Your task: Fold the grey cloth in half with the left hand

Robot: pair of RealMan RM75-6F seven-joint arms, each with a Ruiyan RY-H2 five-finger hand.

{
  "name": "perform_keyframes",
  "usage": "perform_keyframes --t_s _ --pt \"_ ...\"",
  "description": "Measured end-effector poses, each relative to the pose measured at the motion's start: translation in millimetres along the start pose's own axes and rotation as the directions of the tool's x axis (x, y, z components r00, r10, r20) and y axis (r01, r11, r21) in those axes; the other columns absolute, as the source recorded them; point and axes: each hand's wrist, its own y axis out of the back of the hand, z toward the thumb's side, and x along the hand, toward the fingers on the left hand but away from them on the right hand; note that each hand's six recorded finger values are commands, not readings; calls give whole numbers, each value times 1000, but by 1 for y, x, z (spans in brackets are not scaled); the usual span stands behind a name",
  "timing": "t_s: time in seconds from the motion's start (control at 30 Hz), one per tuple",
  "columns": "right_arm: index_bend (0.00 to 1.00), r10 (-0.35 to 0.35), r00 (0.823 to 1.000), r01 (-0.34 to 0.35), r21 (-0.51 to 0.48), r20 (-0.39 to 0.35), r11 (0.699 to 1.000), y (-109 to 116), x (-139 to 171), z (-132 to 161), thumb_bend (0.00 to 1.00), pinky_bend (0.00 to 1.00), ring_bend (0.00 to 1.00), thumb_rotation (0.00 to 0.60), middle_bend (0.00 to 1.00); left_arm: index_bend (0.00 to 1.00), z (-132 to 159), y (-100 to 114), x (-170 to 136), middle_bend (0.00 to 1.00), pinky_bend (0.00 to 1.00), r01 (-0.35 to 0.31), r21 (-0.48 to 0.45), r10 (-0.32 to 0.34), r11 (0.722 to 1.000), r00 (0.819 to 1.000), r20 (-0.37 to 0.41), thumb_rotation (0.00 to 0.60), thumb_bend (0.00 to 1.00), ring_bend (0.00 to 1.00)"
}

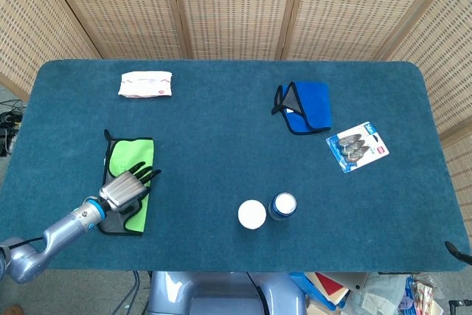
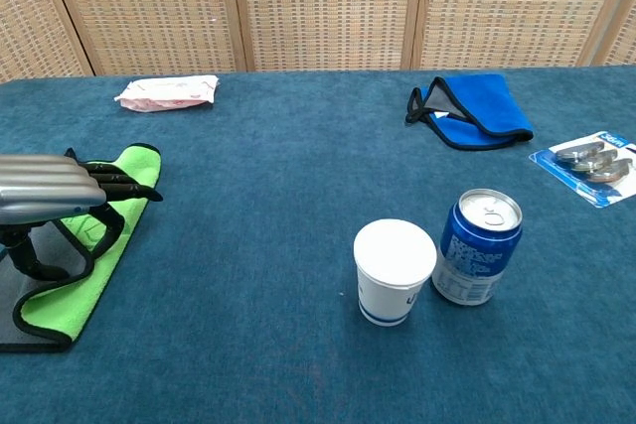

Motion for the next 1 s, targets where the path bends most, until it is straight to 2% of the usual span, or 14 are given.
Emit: perform_keyframes --t_s 0.1,0.23,0.4,1.0 --pt "48 0 1000 0 1 -1 1000 0 0 0 0 0 0 600 0 518 -1 -2 0 0 0 3 0 -3 1000 1000 -2 600 308 0" --pt "48 0 1000 0 0 -2 1000 0 0 1 0 0 0 600 0 535 0 -3 -1 0 0 2 -4 -2 1000 1000 0 600 399 0" --pt "48 -1 1000 1 -3 -4 1000 1 1 1 0 0 0 600 0 555 -2 -4 -2 0 0 1 -3 -1 1000 1000 -2 600 439 0" --pt "48 -3 1000 3 -7 -3 1000 2 1 0 0 0 0 600 0 558 -11 -15 -14 0 0 33 -17 -33 999 999 -23 600 445 0"
